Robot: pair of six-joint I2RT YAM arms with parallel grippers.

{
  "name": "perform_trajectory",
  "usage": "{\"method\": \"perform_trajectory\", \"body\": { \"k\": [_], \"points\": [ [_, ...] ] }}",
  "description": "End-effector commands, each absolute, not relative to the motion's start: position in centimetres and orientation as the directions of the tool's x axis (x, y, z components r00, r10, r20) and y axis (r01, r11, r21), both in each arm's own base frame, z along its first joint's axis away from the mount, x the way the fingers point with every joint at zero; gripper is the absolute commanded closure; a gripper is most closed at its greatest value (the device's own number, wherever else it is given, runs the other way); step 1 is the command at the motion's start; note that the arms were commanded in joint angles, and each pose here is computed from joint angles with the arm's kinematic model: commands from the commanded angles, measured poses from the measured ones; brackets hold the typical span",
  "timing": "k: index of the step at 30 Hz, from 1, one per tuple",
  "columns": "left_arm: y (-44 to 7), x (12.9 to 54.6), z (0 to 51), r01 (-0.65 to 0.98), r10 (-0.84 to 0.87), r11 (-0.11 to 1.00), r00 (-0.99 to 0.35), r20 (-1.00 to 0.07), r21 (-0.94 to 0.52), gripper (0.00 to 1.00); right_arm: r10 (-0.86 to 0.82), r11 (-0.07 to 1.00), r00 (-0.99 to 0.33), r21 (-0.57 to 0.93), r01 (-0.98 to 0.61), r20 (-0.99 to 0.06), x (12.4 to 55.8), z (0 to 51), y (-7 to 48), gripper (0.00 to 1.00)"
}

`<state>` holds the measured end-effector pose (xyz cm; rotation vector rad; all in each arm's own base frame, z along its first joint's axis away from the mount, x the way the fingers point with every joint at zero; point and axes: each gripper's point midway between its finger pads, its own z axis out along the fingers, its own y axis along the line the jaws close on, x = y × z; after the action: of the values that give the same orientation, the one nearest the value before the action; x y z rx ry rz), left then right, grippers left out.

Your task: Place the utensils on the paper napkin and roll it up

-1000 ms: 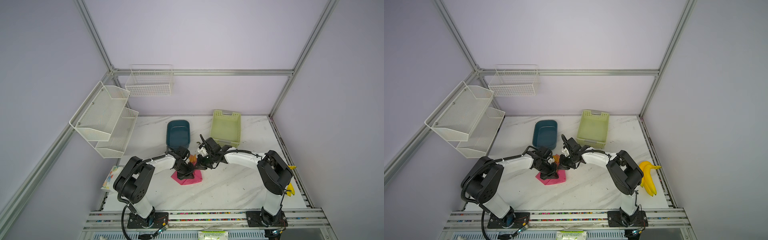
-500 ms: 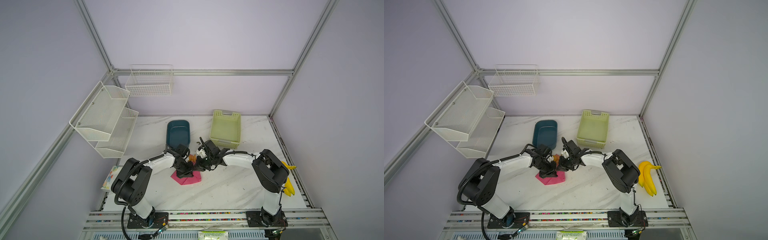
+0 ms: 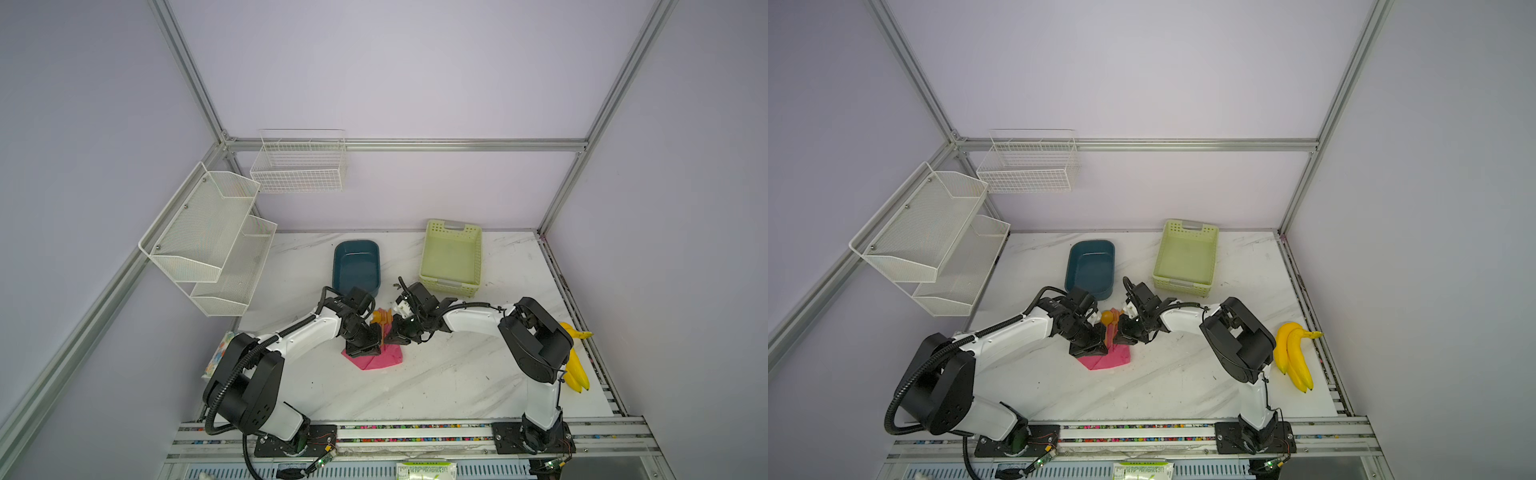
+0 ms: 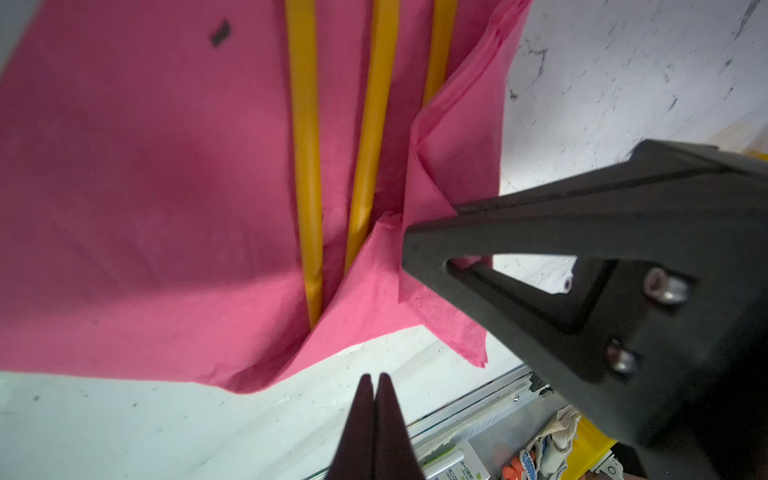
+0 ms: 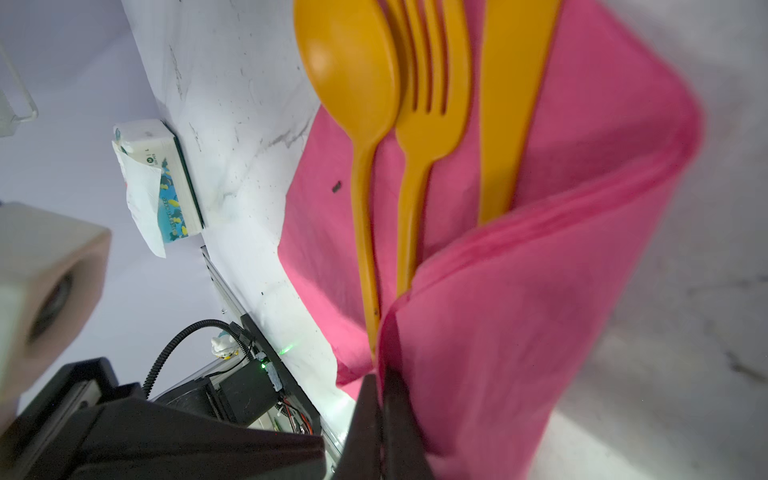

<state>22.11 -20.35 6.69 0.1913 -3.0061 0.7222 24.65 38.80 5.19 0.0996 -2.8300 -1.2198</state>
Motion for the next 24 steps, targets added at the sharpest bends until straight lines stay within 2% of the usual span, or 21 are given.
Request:
{"method": "perform_trajectory", "body": {
  "k": [1,24],
  "points": [
    [-19.4,21.0,5.6,-0.124,-0.096,0.896,-0.992,0.088,-0.427,1.00,-0.089,0.684,-0.996,0.728,-0.048,0.017,24.8,5.6,39.3,1.00],
    [-17.6,20.4,2.3,-0.118,-0.082,0.945,-0.988,0.128,-0.304,1.00,-0.095,0.695,-0.995,0.716,-0.061,0.008,25.1,5.9,39.3,1.00]
  ]
}}
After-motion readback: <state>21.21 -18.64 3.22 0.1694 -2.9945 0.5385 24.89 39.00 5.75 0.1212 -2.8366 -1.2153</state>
